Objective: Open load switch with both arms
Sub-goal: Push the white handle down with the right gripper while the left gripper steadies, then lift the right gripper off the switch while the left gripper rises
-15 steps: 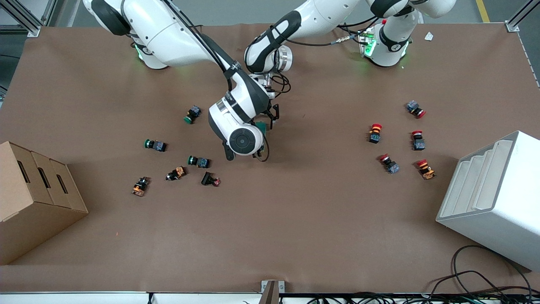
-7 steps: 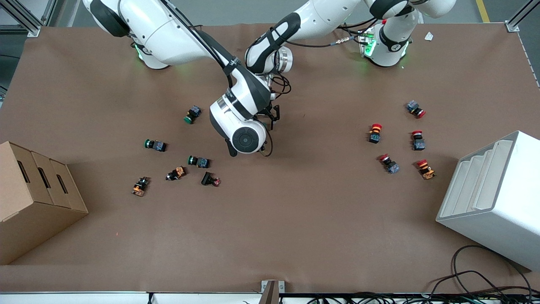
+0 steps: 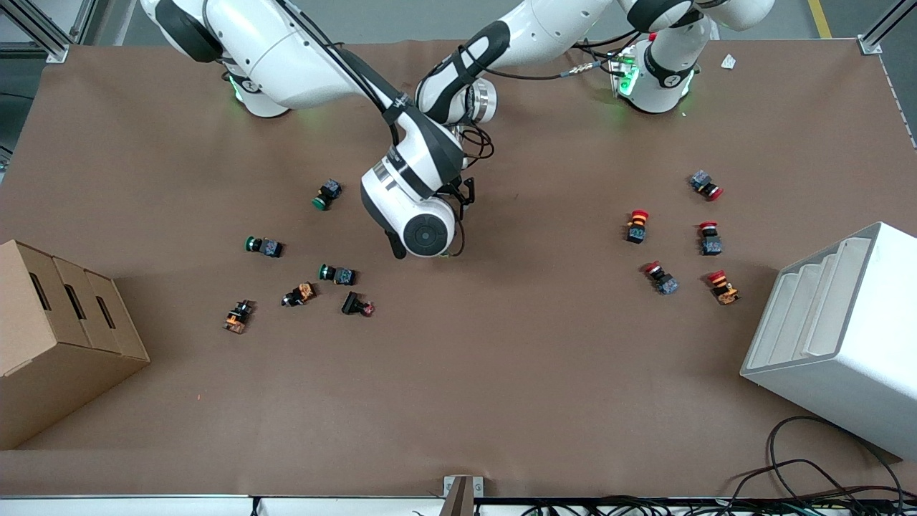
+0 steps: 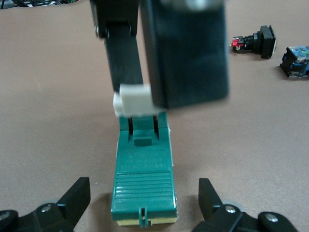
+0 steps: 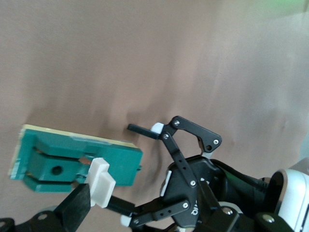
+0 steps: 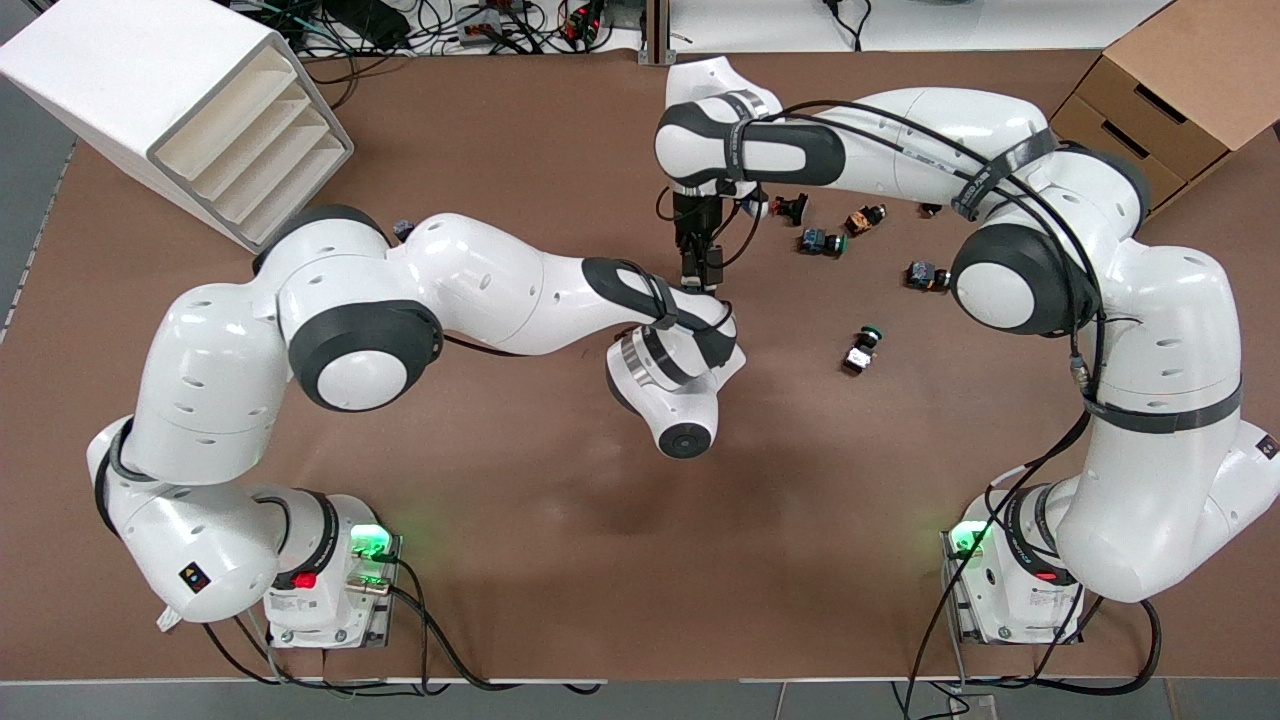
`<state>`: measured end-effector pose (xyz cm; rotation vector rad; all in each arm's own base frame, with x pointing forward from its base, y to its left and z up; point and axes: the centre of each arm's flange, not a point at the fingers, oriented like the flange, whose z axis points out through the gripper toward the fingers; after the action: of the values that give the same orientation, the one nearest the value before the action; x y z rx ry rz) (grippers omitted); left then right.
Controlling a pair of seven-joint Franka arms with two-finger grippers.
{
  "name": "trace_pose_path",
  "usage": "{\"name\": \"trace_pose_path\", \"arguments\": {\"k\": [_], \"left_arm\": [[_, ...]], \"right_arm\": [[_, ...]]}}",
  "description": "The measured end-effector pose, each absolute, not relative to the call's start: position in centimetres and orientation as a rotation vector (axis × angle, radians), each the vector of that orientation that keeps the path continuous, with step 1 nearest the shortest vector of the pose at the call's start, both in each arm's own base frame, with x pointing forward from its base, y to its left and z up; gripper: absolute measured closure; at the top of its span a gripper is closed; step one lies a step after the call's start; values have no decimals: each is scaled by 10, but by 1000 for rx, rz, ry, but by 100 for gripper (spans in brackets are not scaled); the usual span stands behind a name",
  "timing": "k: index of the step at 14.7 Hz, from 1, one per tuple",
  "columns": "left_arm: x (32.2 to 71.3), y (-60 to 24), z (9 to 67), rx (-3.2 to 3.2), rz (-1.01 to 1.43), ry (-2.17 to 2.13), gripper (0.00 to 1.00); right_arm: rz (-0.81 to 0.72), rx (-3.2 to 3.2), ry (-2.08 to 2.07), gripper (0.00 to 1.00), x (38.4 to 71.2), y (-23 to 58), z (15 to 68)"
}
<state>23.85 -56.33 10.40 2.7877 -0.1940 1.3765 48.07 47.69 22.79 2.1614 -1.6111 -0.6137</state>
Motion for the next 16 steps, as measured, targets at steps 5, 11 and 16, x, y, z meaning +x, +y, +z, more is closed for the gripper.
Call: {"name": "trace_pose_path", "arguments": {"k": [5,11,16], "left_arm": [[239,-563,104,2788,1377,-194,1],[240,-563,104,2788,1381,-191,1],[241,-563,105,2787,1386,-187,1]], "right_arm": [[-614,2134,-1562,2,461,480,200],[-634,2184,-1531,0,477,469,205],[-580,2405,-1365,0,572,372,252]]}}
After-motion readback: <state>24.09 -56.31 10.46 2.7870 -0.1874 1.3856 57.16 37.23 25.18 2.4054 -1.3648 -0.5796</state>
